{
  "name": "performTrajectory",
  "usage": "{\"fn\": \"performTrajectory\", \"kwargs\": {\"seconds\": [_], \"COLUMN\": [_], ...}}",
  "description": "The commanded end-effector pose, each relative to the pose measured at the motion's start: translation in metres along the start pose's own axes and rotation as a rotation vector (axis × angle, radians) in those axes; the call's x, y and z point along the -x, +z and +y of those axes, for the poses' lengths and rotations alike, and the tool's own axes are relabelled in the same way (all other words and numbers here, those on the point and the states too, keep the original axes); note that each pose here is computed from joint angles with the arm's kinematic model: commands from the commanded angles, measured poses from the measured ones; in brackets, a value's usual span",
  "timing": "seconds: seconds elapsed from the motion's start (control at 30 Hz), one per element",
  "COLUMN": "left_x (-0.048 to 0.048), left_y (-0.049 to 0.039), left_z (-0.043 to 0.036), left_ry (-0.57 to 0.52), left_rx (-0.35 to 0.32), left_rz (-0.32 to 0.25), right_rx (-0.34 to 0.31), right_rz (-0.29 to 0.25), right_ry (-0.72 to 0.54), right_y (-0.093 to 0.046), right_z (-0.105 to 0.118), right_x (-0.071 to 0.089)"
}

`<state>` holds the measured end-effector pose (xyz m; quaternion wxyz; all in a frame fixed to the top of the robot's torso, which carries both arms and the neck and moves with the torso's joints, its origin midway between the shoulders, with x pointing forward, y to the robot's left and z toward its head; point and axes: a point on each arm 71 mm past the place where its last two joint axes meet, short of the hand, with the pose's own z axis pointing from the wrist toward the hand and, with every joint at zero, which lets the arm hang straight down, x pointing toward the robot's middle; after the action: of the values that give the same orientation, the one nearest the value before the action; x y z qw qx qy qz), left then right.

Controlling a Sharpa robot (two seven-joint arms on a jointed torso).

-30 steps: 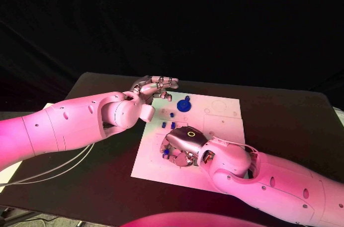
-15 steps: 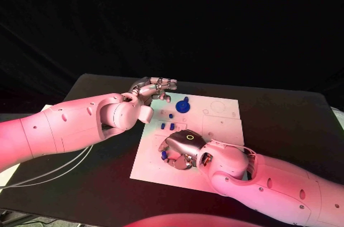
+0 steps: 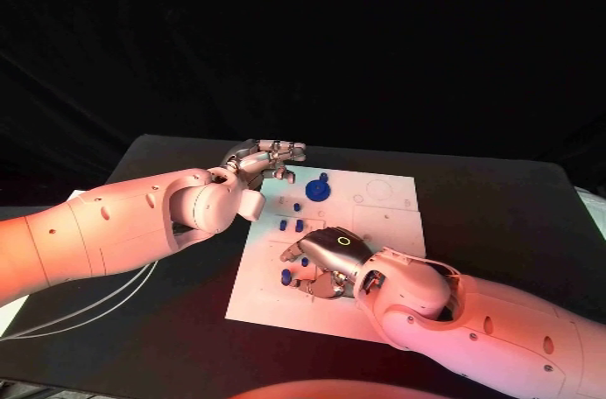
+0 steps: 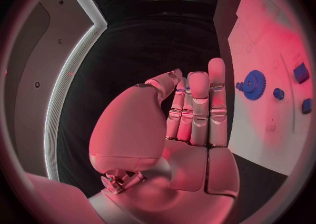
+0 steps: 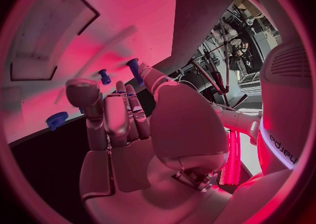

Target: Assemble the parts on the task board

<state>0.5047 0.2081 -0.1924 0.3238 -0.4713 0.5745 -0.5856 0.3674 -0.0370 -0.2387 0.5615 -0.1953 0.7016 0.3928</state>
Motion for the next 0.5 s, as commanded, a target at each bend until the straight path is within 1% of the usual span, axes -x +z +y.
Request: {"fn": "performTrajectory", "kwargs": {"seconds": [0.03, 0.13, 0.2, 0.3, 0.43, 0.47, 0.5], "left_x": [-0.0017, -0.0016, -0.0013, -0.0003, 0.001, 0.0013, 0.0013], "left_y": [0.0001, 0.0001, 0.0001, -0.0005, -0.0015, -0.0016, -0.0016], "left_z": [-0.0006, -0.0006, -0.0006, -0.0008, -0.0011, -0.0012, -0.0012], "left_ry": [0.0, 0.0, 0.0, 0.002, 0.005, 0.006, 0.006], "left_rx": [-0.005, -0.005, -0.004, -0.005, -0.006, -0.007, -0.007], "left_rz": [0.019, 0.02, 0.019, 0.017, 0.014, 0.013, 0.014], "right_rx": [0.024, 0.008, -0.023, -0.1, -0.195, -0.234, -0.255], "right_rz": [-0.102, -0.126, -0.139, -0.167, -0.196, -0.202, -0.205], "right_ry": [0.063, 0.105, 0.153, 0.245, 0.3, 0.322, 0.333], "right_y": [-0.007, -0.015, -0.023, -0.041, -0.064, -0.073, -0.079], "right_z": [0.001, -0.004, -0.012, -0.035, -0.061, -0.069, -0.073], "right_x": [0.012, 0.02, 0.027, 0.04, 0.052, 0.056, 0.058]}}
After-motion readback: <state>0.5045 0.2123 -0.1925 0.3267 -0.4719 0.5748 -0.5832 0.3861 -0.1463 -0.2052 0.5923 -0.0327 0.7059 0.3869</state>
